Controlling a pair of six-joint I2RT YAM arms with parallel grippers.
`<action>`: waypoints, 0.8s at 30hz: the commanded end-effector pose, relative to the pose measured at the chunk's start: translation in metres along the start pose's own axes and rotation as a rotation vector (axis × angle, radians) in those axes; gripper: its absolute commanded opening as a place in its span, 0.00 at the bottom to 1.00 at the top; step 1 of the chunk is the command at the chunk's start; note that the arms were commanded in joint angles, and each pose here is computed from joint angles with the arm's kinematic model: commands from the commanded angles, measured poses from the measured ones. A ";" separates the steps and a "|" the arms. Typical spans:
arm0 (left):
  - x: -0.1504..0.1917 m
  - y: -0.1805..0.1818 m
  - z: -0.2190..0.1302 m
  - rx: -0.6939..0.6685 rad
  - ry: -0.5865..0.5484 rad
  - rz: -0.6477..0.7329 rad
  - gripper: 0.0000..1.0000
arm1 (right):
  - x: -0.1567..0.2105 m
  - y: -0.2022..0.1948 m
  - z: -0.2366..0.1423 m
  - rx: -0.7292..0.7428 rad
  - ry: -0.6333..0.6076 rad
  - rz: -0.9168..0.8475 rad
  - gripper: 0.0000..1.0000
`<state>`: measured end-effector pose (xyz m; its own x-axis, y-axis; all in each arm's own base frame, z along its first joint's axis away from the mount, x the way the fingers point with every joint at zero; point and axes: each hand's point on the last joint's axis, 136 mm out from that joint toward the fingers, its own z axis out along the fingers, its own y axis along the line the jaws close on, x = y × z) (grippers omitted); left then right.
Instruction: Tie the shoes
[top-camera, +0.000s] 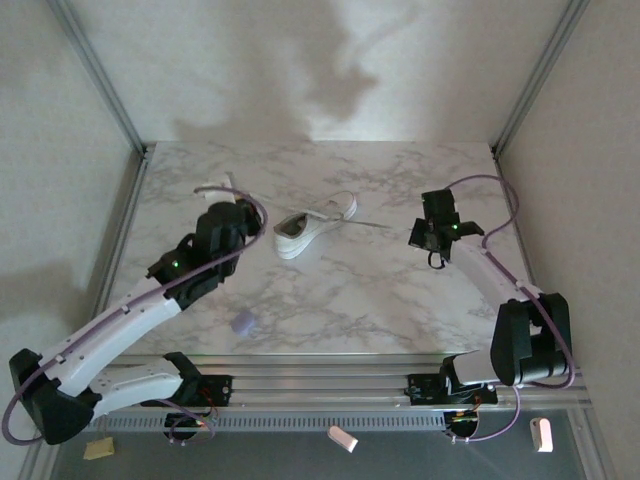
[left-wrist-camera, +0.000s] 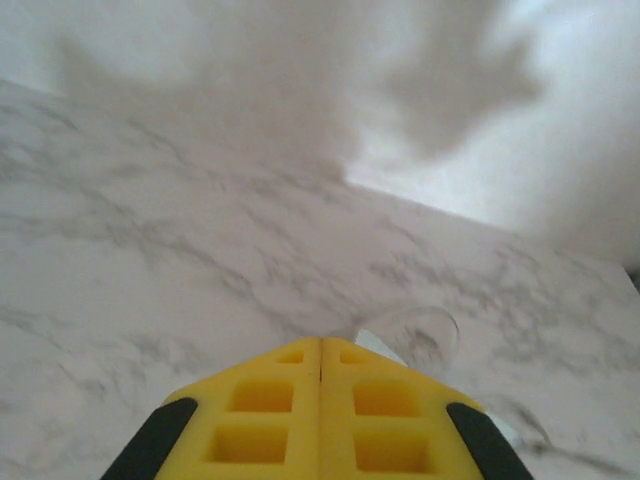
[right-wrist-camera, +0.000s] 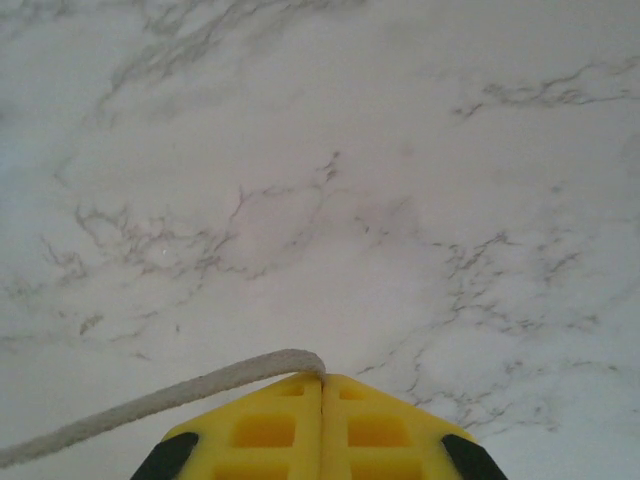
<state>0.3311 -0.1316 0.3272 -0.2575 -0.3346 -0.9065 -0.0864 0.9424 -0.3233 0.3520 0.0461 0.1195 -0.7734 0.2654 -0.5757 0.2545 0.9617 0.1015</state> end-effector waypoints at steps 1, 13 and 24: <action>-0.030 0.014 0.025 -0.104 -0.049 0.077 0.00 | 0.010 -0.026 0.008 0.064 -0.003 0.094 0.00; -0.082 0.143 0.182 -0.464 -0.078 0.010 0.00 | 0.023 -0.050 0.017 0.052 0.029 0.207 0.00; -0.014 0.230 0.268 -0.505 0.142 0.010 0.00 | 0.036 -0.082 0.011 0.136 0.033 0.229 0.00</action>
<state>0.5579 0.1030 0.2119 -0.3074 -0.3769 -0.8738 -0.5907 0.7955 -0.1353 0.3192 -0.0123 0.0811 -0.7155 0.4691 -0.5177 0.4662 0.8725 0.1463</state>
